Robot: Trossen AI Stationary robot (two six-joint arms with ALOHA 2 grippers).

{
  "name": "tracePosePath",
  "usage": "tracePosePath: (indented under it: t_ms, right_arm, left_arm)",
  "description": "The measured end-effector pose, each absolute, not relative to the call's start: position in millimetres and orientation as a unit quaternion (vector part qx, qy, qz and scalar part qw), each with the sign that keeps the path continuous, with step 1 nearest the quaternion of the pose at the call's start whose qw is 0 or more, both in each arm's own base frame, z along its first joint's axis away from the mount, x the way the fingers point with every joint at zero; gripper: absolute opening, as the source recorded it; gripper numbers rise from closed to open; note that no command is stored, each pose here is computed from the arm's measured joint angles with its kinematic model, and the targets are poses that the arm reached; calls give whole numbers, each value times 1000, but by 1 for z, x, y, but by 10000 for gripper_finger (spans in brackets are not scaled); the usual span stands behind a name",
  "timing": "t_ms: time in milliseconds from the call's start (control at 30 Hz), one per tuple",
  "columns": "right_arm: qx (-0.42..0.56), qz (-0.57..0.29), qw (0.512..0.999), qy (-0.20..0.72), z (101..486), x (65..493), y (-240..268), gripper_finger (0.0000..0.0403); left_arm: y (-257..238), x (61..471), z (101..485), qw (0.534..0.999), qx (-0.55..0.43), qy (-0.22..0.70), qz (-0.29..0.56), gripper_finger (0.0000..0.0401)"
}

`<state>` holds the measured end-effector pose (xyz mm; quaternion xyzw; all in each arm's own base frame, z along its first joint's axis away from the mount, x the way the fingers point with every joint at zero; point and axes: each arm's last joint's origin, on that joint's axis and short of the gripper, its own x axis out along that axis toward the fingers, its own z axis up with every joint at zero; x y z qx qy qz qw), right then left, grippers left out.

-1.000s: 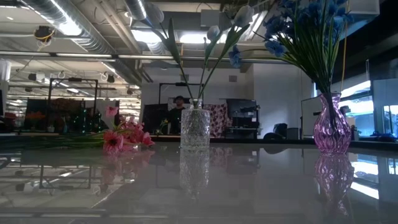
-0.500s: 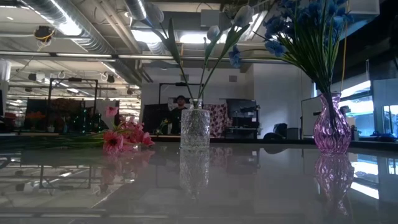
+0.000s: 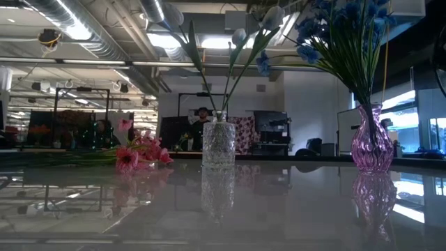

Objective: Sort flowers into vase by color
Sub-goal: Put the right pink flower into the red vase

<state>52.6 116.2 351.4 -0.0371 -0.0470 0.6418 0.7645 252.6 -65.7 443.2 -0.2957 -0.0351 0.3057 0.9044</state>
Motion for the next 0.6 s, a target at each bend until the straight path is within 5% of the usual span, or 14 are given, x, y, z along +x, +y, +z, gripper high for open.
tracePosePath:
  t_ms: [600]
  right_arm:
    - [-43, 596, 801, -30, 346, 53, 110, 1]
  left_arm:
    - [-65, 252, 439, 905, -290, -20, 312, 156]
